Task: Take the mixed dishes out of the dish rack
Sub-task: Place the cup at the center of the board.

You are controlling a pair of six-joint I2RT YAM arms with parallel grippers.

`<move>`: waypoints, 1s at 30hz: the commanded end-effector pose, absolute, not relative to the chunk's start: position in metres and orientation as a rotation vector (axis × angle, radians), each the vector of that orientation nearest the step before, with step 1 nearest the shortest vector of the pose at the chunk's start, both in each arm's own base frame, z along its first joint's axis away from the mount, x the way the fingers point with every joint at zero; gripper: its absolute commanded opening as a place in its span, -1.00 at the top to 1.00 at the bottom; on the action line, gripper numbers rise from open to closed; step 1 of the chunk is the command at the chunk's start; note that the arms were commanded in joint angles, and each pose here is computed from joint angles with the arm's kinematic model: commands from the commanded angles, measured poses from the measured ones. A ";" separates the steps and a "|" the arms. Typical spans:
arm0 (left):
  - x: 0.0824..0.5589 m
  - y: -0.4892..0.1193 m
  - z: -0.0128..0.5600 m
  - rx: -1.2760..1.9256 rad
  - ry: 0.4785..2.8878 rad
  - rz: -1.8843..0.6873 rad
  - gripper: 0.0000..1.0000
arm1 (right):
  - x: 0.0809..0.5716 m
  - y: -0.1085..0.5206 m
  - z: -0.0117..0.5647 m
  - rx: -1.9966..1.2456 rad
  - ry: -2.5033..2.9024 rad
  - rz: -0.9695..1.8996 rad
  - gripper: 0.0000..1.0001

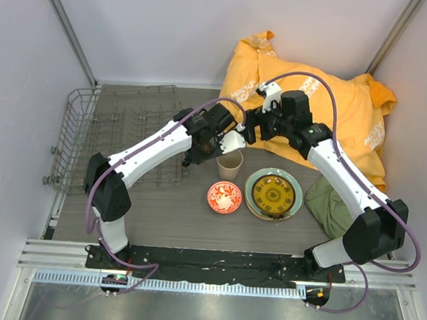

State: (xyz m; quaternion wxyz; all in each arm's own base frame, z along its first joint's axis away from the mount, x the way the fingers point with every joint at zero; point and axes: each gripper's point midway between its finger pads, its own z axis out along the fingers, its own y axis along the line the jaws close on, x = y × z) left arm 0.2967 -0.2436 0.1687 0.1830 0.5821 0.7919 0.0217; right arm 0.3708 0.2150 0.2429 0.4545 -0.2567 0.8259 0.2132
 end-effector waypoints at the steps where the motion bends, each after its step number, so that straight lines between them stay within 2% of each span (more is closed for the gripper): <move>1: 0.315 -0.255 0.186 1.594 2.143 0.081 1.00 | 0.368 0.218 0.269 -0.634 1.949 0.550 -0.71; 15: 0.326 -0.270 0.161 1.502 2.206 0.057 1.00 | 0.365 0.217 0.268 -0.637 1.948 0.553 -0.71; 30: 0.330 -0.274 0.132 1.446 2.311 -0.086 1.00 | 0.364 0.216 0.267 -0.636 1.945 0.556 -0.71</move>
